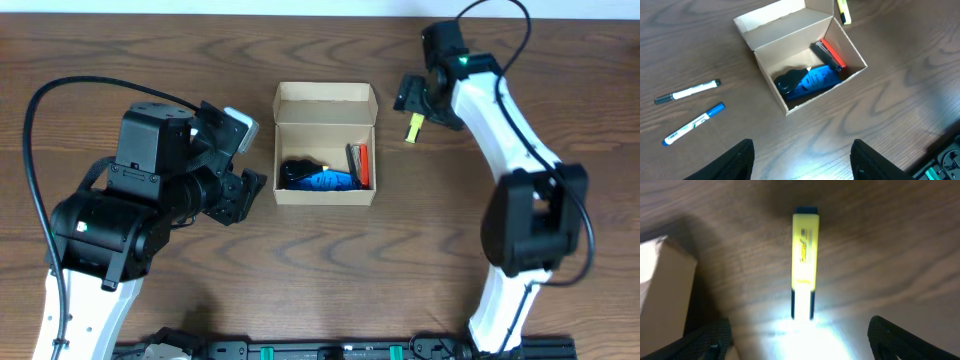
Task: Pack container
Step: 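Move the right gripper to the yellow highlighter and grasp it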
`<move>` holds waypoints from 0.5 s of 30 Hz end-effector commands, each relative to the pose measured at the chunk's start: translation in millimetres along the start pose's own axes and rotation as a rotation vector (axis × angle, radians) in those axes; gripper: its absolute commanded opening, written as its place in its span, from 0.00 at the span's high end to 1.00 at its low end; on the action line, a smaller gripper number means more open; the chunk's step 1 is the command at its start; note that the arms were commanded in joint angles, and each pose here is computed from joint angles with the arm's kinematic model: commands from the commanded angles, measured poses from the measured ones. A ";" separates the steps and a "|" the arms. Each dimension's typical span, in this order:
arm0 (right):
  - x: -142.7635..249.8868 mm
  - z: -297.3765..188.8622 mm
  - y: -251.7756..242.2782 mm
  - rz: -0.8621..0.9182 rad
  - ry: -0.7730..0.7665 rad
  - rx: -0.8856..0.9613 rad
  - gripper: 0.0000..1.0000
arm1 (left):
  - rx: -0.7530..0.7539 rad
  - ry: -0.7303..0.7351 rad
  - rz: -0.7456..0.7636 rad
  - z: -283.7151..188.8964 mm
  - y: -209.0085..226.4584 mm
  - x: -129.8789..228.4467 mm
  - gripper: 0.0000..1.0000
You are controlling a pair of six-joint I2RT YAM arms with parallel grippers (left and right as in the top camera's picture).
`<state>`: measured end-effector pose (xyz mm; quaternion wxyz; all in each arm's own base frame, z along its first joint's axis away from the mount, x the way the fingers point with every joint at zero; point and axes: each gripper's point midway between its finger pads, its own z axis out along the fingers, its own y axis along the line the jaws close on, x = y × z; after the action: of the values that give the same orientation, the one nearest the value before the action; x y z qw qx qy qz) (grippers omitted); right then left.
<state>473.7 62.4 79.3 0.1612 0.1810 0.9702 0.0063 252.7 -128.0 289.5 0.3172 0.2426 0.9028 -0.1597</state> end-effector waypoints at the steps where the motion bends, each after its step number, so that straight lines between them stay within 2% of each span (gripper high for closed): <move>1: -12.3 17.3 -1.7 0.002 -0.003 0.042 0.12 | 0.006 -0.008 0.011 -3.3 -0.9 -0.9 0.37; 12: -4.1 67.1 -6.7 0.015 0.089 0.065 0.13 | 0.008 0.006 0.007 -3.3 -1.4 2.4 0.34; 15: 0.5 77.1 -7.4 0.022 0.117 0.052 0.16 | 0.008 0.007 0.006 -3.3 -1.4 2.8 0.34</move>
<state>489.7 54.9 13.3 0.1052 0.1879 0.9764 -0.0183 249.3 -127.1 286.8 0.3086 0.2422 0.9059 -0.1597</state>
